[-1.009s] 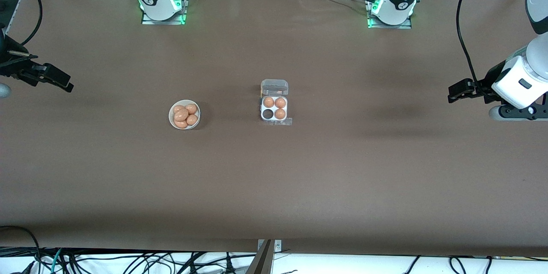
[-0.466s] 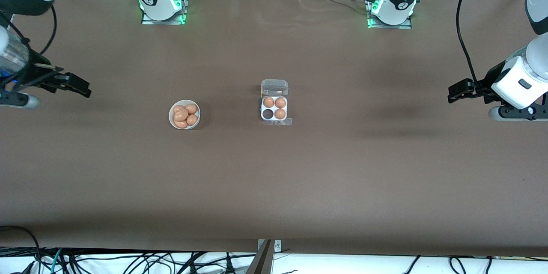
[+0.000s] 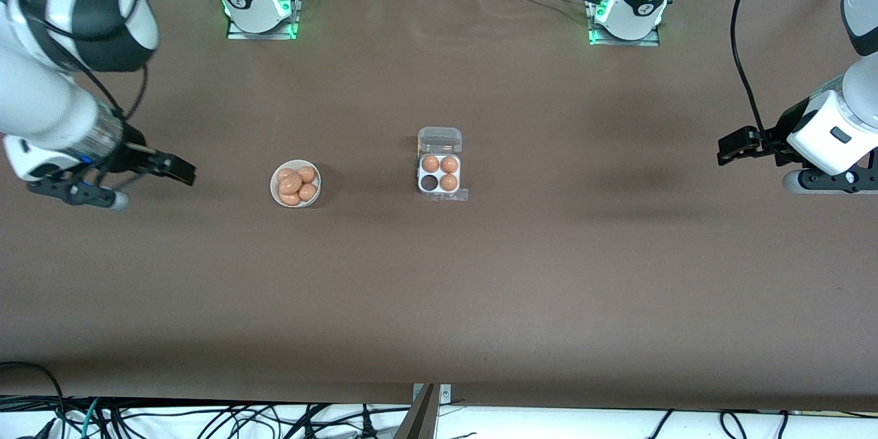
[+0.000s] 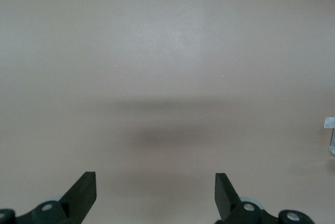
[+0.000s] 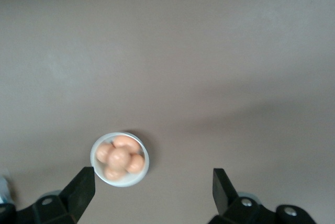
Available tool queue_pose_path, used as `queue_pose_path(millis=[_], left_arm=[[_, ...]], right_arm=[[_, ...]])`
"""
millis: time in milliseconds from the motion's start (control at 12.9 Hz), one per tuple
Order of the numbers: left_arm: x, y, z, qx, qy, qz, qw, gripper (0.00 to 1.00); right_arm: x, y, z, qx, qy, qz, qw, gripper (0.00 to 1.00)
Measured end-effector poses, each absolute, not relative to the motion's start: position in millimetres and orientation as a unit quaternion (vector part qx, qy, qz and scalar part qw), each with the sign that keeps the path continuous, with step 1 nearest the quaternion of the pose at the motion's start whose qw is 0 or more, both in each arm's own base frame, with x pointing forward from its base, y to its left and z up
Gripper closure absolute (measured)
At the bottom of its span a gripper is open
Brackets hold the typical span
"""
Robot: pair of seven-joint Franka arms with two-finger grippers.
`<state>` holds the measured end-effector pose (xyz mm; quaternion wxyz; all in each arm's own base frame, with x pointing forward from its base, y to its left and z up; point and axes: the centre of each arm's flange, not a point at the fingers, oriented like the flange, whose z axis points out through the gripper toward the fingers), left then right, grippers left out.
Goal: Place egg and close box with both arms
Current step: 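Move the right gripper over the white bowl of eggs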
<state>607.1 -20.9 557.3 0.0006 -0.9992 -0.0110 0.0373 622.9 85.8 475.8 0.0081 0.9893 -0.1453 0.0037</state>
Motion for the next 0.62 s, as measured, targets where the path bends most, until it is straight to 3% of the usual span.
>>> queue_pose_path(millis=[621], left_arm=[[607.7, -21.0, 555.3, -0.999, -0.011, 0.039, 0.001, 0.0]], right_arm=[[637.2, 203.7, 363.6, 0.947, -0.317, 0.042, -0.019, 0.0]])
